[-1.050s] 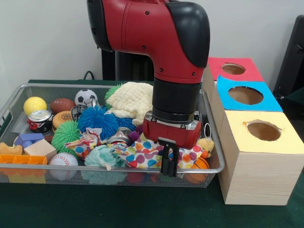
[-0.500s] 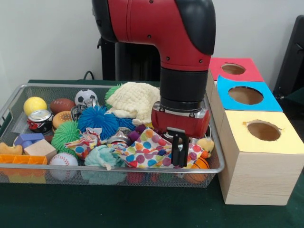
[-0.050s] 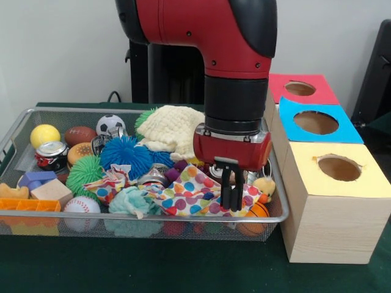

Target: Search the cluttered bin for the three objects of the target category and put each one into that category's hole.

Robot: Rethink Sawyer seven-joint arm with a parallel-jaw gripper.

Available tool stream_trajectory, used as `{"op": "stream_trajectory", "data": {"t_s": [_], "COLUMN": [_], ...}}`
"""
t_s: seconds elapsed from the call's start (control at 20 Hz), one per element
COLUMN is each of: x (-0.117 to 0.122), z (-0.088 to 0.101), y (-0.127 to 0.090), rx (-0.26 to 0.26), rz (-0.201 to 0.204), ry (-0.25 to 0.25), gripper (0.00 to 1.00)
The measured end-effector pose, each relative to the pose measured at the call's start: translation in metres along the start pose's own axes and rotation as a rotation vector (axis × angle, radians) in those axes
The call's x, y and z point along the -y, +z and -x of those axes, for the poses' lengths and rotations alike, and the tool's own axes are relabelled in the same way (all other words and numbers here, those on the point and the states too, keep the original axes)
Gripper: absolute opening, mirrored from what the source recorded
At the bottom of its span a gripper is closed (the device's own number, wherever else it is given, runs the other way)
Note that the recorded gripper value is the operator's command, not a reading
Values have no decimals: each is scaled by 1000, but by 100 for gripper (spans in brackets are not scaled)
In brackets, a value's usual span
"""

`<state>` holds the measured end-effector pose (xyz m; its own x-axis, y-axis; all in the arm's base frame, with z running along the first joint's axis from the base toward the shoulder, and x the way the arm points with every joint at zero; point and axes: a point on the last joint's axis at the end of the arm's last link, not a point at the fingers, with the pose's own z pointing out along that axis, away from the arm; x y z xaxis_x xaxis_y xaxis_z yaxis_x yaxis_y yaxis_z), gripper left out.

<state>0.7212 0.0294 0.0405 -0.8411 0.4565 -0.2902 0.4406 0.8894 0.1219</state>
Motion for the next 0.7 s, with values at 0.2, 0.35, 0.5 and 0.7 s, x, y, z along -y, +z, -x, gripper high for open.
{"op": "stream_trajectory", "data": {"t_s": [0.2, 0.35, 0.5, 0.7], "x": [2, 3, 6, 8], "z": [-4, -8, -16, -21], "y": [6, 13, 24, 30], "rx": [-2, -3, -12, -14], "rz": [-1, -2, -5, -6], "ry": [2, 2, 3, 3], "gripper": [0, 0, 0, 0]}}
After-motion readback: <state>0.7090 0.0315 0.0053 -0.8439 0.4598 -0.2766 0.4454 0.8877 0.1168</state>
